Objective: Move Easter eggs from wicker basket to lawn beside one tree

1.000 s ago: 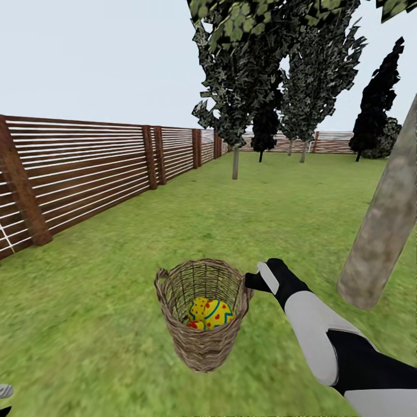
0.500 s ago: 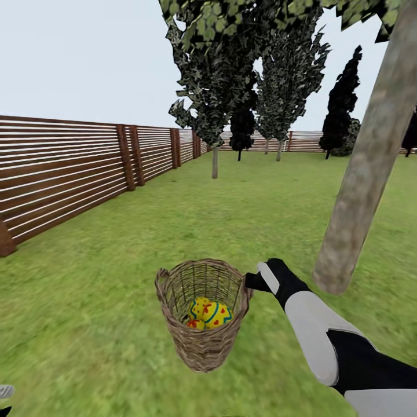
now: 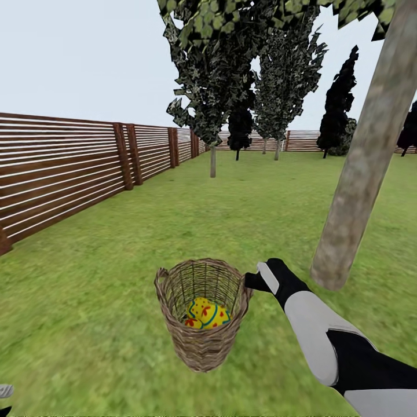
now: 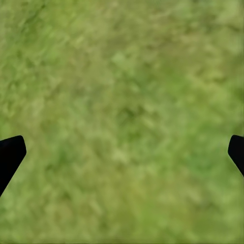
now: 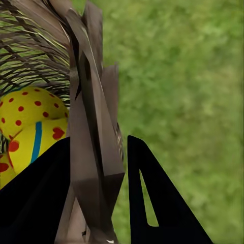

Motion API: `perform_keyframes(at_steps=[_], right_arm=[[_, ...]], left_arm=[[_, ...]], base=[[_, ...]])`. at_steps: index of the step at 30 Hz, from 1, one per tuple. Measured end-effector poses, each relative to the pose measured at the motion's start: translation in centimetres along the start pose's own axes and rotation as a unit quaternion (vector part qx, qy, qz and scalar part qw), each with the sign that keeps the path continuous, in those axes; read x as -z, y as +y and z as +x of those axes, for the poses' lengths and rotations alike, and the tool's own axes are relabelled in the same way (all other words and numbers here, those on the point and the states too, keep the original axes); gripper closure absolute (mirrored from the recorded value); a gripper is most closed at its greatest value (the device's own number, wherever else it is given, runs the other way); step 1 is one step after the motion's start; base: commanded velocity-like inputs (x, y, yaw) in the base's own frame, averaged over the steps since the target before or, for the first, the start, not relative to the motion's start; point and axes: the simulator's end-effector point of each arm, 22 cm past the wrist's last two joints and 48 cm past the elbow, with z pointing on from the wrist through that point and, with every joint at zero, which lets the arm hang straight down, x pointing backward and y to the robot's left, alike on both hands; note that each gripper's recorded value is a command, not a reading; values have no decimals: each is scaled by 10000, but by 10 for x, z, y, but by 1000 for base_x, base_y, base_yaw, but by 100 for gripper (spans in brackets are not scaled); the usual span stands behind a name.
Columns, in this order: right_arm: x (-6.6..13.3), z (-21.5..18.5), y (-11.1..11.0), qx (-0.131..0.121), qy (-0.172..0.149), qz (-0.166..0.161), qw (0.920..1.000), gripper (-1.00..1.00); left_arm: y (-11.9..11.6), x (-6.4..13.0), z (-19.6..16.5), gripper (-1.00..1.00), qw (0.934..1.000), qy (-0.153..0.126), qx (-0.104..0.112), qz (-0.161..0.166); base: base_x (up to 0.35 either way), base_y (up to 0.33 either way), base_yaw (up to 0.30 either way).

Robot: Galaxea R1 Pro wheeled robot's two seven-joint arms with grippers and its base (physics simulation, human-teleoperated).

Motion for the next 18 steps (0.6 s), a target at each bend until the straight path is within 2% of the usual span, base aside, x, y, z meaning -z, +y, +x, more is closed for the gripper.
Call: perform_keyframes(at_steps=[3, 5, 9, 11, 13, 14, 16, 18], right_arm=[[-4, 4, -1, 13, 0, 12, 10000, 100], [-7, 7, -3, 1, -3, 10, 10000, 100], [-13, 12, -6, 9, -5, 26, 10000, 100], [-16, 15, -7, 3, -6, 26, 10000, 100], [-19, 18, -8, 8, -5, 29, 10000, 100], [-21, 20, -8, 11, -4, 28, 10000, 100], [-24, 22, -9, -3, -6, 17, 10000, 100], [-27, 26, -10, -7, 0, 14, 10000, 100]], left_arm=[[2, -3, 5, -100, 10000, 35, 16, -12], [10, -4, 16, -100, 9996, 261, 86, -65], [62, 9, 13, -100, 9975, 558, 167, -405], [77, 20, -28, -100, 9976, 424, 233, -500], [76, 30, -61, -100, 9980, 308, 248, -489], [74, 38, -84, -100, 9984, 141, 267, -477], [75, 45, -102, -100, 9983, -59, 324, -486], [74, 46, -107, -100, 9981, -141, 360, -487]], base=[[0, 0, 0], [0, 0, 0], [0, 0, 0], [0, 0, 0], [0, 0, 0], [0, 0, 0], [0, 0, 0], [0, 0, 0]])
